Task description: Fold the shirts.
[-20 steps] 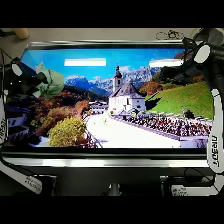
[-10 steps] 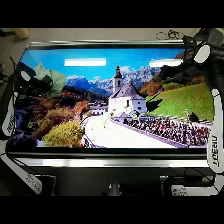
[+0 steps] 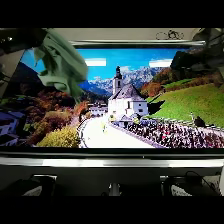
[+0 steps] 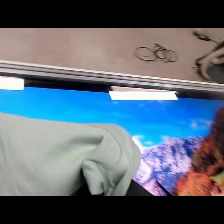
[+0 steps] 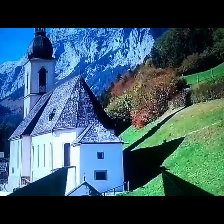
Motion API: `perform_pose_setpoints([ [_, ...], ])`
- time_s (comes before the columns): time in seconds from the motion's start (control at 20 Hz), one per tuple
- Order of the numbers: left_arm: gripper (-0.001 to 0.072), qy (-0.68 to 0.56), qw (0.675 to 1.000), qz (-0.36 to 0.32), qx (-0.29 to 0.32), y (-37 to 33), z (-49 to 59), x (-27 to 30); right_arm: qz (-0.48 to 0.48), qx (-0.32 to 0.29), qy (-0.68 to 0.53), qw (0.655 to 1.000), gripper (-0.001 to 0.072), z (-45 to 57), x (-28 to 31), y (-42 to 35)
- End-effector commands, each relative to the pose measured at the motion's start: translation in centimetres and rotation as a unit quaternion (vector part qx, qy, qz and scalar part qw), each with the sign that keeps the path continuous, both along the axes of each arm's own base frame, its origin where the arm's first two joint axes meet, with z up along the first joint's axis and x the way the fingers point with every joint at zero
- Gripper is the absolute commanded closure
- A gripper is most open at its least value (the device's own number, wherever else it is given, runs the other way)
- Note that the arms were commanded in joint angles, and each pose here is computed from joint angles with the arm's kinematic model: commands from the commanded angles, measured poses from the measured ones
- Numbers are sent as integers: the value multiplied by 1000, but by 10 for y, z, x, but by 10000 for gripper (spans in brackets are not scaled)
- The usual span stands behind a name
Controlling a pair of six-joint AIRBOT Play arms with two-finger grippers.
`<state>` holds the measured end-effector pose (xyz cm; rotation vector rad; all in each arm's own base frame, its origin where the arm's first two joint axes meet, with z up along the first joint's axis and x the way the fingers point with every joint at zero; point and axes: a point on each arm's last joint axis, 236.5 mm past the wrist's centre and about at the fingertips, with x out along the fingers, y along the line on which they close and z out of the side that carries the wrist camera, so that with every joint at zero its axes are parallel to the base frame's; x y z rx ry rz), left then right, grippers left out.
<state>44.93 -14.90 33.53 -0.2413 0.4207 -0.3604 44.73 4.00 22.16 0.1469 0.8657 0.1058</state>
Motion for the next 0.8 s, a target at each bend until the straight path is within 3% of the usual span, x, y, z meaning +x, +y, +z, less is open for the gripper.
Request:
perform_pose_setpoints([
  [0.0,676,10,997,-76,-9,-58,-6,-97,6,-14,-6,1000,87,43,-65,-4],
  [0.2,676,182,982,-39,21,-74,-192,-116,7,-26,61,998,88,31,-109,-9],
  [0.4,674,323,946,32,-11,-75,-345,-134,15,-15,139,990,87,-30,-91,-2],
  [0.45,632,345,938,39,-12,-76,-359,-136,23,-4,162,986,87,-48,-86,4],
  [0.5,336,350,936,35,-14,-78,-359,-132,40,11,185,982,86,-63,-83,14],
  [0.55,-13,341,939,28,-9,-76,-348,-126,53,24,204,977,82,-73,-82,22],
  [0.65,-13,329,943,12,39,-52,-319,-115,70,34,238,968,37,-89,-85,29],
  [0.75,-13,340,934,14,108,-5,-302,-115,70,36,281,956,37,-116,-96,29],
])
